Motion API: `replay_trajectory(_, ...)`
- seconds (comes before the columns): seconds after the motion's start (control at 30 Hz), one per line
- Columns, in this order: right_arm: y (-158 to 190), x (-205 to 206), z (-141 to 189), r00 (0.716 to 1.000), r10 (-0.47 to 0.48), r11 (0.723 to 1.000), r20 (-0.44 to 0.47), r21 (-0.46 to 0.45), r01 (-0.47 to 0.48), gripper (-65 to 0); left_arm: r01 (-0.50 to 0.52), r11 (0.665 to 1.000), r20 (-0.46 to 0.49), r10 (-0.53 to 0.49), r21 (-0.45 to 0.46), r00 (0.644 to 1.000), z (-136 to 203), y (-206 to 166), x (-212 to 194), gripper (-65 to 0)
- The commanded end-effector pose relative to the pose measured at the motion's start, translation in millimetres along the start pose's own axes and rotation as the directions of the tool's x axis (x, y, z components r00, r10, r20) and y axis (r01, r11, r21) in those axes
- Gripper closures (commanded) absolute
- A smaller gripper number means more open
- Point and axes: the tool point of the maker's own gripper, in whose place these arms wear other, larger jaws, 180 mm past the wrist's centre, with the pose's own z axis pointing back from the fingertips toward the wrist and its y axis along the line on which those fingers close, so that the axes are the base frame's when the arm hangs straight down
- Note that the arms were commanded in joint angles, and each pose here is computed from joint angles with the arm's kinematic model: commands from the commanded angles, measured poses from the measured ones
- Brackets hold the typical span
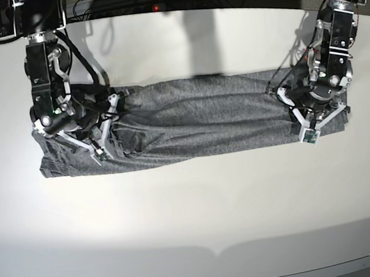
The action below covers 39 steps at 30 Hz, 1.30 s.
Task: Fold the T-shirt properly
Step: 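Release the strip and move the left gripper to its end, then grasp the strip's end with the left gripper and pull it straight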
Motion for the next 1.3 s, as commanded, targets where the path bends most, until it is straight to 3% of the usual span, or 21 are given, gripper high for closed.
replay_trajectory(0.0,-6.1,16.5,11.8,0.998,0.025,1.0,0.051,-0.006,-0.025,-22.9,0.018,1.0,-0.151,-0.015,0.017,0.988,1.3,5.3,-37.0,-11.9)
replay_trajectory(0.2,-9.2,17.5,42.8,0.997,0.075,0.997,0.033,0.021,-0.075,-22.9,0.018,1.0,-0.151,-0.015,0.018,0.988,1.3,5.4,-37.0,-11.9)
replay_trajectory(0.5,-22.2,-41.7,55.0,0.979,0.15,0.988,-0.14,0.07,-0.141,-22.9,0.026,0.999,-0.148,-0.022,0.024,0.989,1.3,6.8,-36.0,-11.9)
replay_trajectory(0.83,-20.5,-9.5,54.7,0.989,0.142,0.987,0.037,0.064,-0.145,-22.9,0.108,0.99,-0.065,-0.102,0.093,0.993,20.8,21.6,2.7,-11.9)
replay_trajectory(1.1,-18.1,-6.0,54.6,0.989,0.137,0.987,0.058,0.071,-0.141,-22.9,0.176,0.968,0.153,-0.204,0.176,0.967,68.5,36.5,75.8,-11.9)
replay_trajectory(1.27,-17.5,-6.6,54.4,0.99,0.128,0.988,0.057,0.074,-0.132,-22.9,0.241,0.932,0.186,-0.296,0.269,0.937,91.5,56.3,94.9,-11.9)
